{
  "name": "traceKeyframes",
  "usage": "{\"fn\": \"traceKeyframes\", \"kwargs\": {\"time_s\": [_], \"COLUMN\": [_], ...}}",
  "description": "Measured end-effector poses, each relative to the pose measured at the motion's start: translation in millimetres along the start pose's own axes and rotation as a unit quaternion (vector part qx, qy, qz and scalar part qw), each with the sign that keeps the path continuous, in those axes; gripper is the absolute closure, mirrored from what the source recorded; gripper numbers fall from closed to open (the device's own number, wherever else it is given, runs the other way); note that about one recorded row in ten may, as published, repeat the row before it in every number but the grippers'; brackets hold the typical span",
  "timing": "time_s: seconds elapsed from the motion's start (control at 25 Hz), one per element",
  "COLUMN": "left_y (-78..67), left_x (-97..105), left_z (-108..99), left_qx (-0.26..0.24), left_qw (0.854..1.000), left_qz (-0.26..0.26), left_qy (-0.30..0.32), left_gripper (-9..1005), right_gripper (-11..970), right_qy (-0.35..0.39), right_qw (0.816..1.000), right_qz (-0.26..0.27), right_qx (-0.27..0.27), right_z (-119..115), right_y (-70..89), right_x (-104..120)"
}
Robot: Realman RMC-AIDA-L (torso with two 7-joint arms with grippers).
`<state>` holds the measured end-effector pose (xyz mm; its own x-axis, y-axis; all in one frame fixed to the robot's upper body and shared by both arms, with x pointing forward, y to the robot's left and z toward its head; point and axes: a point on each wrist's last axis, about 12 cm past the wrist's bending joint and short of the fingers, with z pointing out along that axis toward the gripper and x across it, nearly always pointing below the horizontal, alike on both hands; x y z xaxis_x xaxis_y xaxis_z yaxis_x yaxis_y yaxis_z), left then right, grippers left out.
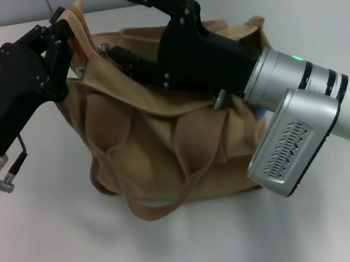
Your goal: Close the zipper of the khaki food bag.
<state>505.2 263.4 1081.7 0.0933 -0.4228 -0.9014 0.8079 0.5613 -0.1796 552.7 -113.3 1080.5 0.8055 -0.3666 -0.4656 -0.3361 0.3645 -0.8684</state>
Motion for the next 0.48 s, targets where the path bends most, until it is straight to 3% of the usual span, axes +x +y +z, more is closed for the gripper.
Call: {"fn": "traceKeyframes", "kwargs": {"time_s": [0.48], "left_y": [2.9], "left_x": [2.2], "left_z": [9.4], "left_qx": [-0.001], "left_qw": [1.0], "left_qz": [-0.002], "left_qy": [0.006], "left_gripper": [964], "right_gripper": [217], "right_qy": [-0.009], "right_qw": [1.0], "right_qz": [0.009], "right_qx": [0.004], "right_z": [3.0], "right_y": [3.1], "right_x": [-6.6]}}
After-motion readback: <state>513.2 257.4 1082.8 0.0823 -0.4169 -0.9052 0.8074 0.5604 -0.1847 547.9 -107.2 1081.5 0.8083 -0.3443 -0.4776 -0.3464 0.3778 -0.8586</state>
